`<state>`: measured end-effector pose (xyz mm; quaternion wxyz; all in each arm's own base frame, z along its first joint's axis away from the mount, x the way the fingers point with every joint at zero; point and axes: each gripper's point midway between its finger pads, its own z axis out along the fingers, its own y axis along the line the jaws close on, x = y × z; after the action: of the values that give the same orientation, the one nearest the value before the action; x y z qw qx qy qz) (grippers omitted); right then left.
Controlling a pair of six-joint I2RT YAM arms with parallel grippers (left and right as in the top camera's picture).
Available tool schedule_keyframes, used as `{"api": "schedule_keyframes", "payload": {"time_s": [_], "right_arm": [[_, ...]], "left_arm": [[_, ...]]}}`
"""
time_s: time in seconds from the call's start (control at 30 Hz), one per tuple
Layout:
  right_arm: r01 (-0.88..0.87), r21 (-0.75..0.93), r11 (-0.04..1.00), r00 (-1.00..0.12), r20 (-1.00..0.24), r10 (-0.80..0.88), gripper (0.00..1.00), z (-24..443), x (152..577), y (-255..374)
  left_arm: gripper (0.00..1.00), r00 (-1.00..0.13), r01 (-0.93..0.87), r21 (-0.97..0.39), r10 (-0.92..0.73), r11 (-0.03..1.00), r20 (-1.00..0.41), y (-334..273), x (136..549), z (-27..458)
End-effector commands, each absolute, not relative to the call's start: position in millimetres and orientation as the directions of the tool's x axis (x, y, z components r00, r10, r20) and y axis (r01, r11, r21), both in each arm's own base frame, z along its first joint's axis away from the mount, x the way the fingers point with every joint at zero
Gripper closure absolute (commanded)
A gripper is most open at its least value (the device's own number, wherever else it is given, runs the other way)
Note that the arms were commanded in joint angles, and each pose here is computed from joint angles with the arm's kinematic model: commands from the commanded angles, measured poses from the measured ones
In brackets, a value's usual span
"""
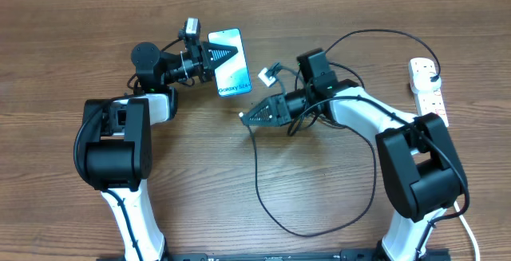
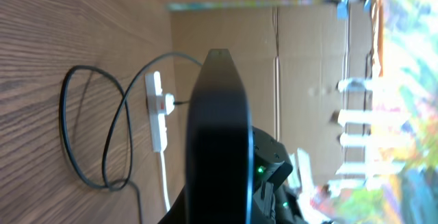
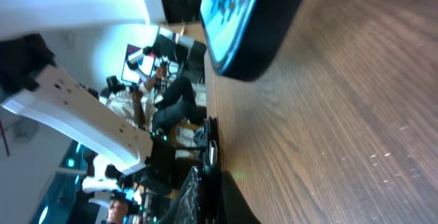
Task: Plug charger to phone and switch on socket
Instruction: 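Lift the USB-C plug with the right gripper toward the phone's bottom, then align the plug with the phone's bottom port and push it in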
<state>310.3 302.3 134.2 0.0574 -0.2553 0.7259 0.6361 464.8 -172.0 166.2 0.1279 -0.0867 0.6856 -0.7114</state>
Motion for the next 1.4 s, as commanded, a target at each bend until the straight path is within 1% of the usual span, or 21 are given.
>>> {"api": "schedule_keyframes", "payload": {"time_s": [0.0,0.13,0.2,0.37,0.5,0.7,1.0,1.23,1.37], "right_arm": [[-0.439,0.898,0.032,-0.87,-0.416,-0.265,0.96,160.6,318.5,294.9],[-0.441,0.897,0.032,-0.872,-0.42,-0.252,0.96,164.3,323.9,295.9],[-0.43,0.901,0.05,-0.881,-0.407,-0.24,0.96,164.5,328.2,296.9],[-0.375,0.924,0.066,-0.908,-0.353,-0.225,0.96,167.4,332.7,297.6],[-0.364,0.93,0.046,-0.909,-0.344,-0.236,0.96,170.2,329.4,297.3],[-0.324,0.944,0.065,-0.926,-0.303,-0.225,0.96,169.4,331.8,296.1],[-0.315,0.943,0.104,-0.936,-0.291,-0.197,0.96,165.7,339.2,296.0],[-0.323,0.942,0.089,-0.936,-0.305,-0.176,0.96,175.2,347.0,298.2],[-0.319,0.943,0.1,-0.939,-0.299,-0.17,0.96,173.6,348.3,297.9]], "left_arm": [[0.95,-0.937,0.021,-0.998,-0.351,-0.056,0.0,-172.9,477.7,172.1],[0.96,-0.934,-0.085,-0.994,-0.343,-0.066,0.103,-180.8,477.7,161.7],[0.96,-0.932,-0.122,-0.991,-0.335,-0.06,0.135,-185.0,476.4,155.5],[0.95,-0.938,-0.098,-0.994,-0.33,-0.046,0.108,-188.2,475.0,154.0],[0.96,-0.943,-0.069,-0.997,-0.323,-0.037,0.077,-188.6,473.6,154.7],[0.95,-0.945,-0.054,-0.998,-0.322,-0.032,0.062,-188.8,473.3,154.7],[0.96,-0.946,-0.053,-0.998,-0.318,-0.031,0.06,-189.0,472.7,154.6],[0.96,-0.948,-0.053,-0.998,-0.311,-0.03,0.06,-189.4,471.5,154.6],[0.96,-0.948,-0.053,-0.998,-0.311,-0.03,0.06,-189.4,471.5,154.7]]}}
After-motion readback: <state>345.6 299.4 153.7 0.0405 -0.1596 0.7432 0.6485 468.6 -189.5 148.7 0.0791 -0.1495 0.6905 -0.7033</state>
